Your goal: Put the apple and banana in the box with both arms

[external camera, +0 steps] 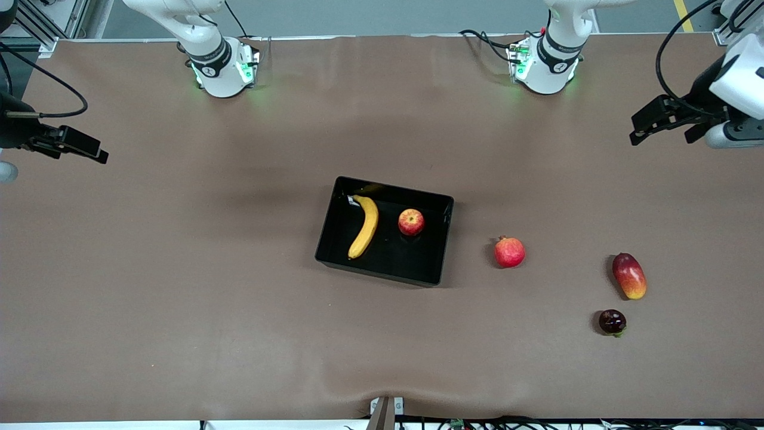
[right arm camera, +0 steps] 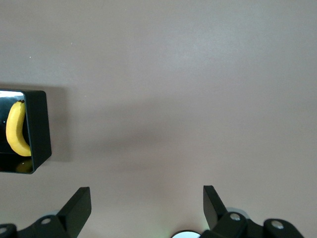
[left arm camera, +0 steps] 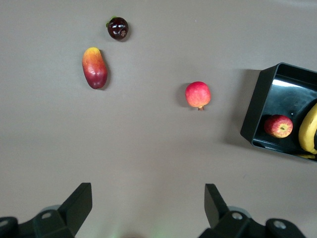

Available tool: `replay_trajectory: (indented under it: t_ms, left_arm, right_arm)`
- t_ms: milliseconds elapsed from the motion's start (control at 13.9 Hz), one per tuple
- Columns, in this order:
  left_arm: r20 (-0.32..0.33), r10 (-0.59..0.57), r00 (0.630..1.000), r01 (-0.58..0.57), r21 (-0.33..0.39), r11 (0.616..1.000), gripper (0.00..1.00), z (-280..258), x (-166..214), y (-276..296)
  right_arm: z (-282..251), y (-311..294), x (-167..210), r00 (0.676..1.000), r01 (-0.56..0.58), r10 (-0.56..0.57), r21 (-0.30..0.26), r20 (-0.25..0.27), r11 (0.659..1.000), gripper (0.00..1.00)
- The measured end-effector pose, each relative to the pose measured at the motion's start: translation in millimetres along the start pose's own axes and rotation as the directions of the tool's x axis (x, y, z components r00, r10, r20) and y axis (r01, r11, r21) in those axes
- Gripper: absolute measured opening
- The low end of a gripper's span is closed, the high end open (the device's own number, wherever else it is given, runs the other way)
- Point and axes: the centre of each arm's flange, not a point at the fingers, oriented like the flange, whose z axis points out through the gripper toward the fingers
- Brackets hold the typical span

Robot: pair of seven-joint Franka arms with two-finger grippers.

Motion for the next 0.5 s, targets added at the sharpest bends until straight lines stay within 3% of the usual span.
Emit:
replay_trajectory:
  t_ms: [502]
  left_arm:
    - [-0.015, -0.004, 1.000, 0.004, 0.008, 1.000, 1.00, -6.1, 0.1, -2.8]
  right_arm:
    - [-0.9, -0.1, -0.3, 1.000, 0.000, 0.000, 0.000, -0.002, 1.000, 1.00]
